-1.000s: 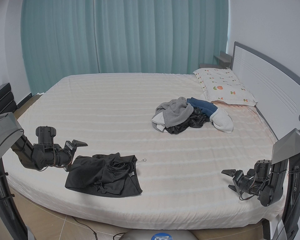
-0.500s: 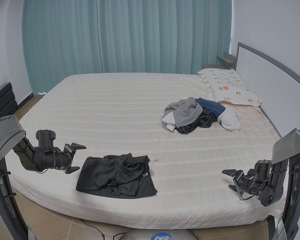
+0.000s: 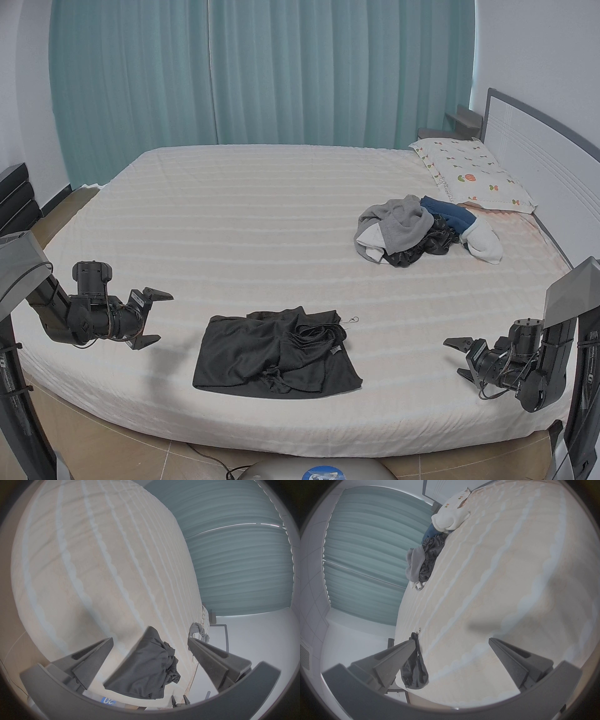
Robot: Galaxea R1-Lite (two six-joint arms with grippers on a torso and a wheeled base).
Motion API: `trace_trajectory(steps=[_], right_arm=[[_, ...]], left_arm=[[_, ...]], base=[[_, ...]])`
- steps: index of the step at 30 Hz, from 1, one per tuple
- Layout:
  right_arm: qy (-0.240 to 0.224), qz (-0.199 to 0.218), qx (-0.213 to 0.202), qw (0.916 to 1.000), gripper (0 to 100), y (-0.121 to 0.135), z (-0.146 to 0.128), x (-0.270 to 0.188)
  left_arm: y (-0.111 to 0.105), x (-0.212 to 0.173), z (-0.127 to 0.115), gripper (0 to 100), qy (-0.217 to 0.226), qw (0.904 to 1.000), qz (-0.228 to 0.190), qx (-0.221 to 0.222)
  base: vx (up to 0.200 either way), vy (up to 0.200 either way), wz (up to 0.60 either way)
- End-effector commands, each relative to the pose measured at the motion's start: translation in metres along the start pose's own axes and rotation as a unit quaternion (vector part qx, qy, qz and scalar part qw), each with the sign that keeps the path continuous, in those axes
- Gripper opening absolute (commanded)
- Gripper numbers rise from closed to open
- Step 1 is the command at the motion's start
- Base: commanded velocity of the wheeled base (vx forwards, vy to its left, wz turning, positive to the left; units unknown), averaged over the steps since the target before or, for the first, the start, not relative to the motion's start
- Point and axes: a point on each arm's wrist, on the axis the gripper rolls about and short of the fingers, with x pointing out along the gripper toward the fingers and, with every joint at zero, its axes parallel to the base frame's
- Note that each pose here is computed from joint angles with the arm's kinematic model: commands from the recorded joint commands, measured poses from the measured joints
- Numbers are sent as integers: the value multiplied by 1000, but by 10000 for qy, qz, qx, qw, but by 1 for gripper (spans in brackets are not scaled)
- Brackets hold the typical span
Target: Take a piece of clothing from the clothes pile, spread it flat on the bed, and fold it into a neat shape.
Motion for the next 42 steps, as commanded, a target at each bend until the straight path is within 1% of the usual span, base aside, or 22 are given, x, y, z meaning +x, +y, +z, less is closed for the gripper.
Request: trace_trajectory(steps=[1,2,17,22,25,26,27,29,32,33,34,35,36,37,38,40,42], right_arm=[[-39,51,-14,10000,100,1,1,1],[-39,51,-6,10000,100,1,1,1],[-50,79,6,10000,100,2,2,1],[-92,78,-41,9999,100,3,2,3],[-264,48,-114,9996,100,9,2,6],[-342,62,-221,9992,100,15,-2,6],[-362,69,-245,9990,100,18,-3,6],[-467,295,-505,9972,100,41,-11,4],[-352,694,-765,9940,100,68,-23,3],[-352,694,-765,9940,100,68,-23,3],[-225,873,-901,9918,100,85,-31,4],[-193,899,-923,9915,100,89,-33,4],[-92,977,-1010,9900,100,104,-38,4],[-50,1006,-1056,9893,100,115,-41,3],[-23,994,-1078,9892,100,120,-43,4],[91,894,-1157,9892,100,142,-50,5],[190,790,-1209,9893,100,153,-55,7]], left_arm=[[1,0,0,100,-1,10000,6,-6],[1,0,0,100,-7,10000,10,-6],[-1,0,1,100,-1,10000,-10,-22],[0,0,0,100,2,10000,-4,-26],[0,0,1,100,2,10000,-4,-26],[0,1,1,100,2,10000,-4,-18],[0,1,1,100,-4,10000,0,-18],[0,1,1,100,-11,10000,4,-10],[0,1,1,100,-7,10000,10,-14],[0,1,1,100,-7,10000,10,-14],[0,0,0,100,-7,10000,10,-14],[0,0,0,100,-7,10000,10,-14],[0,0,0,100,-24,10000,12,-10],[0,0,1,100,-34,10000,10,-14],[0,0,1,100,-34,10000,10,-14],[0,0,1,100,-41,10000,14,-7],[0,0,1,100,-44,10000,24,5]], base=[[0,200,0],[0,200,0],[0,0,0],[0,200,0],[0,200,0],[0,200,0],[0,200,0],[0,200,0],[0,0,0],[0,0,0],[0,0,0],[0,0,0],[0,0,0],[0,0,0],[0,0,0],[0,0,0],[100,0,0]])
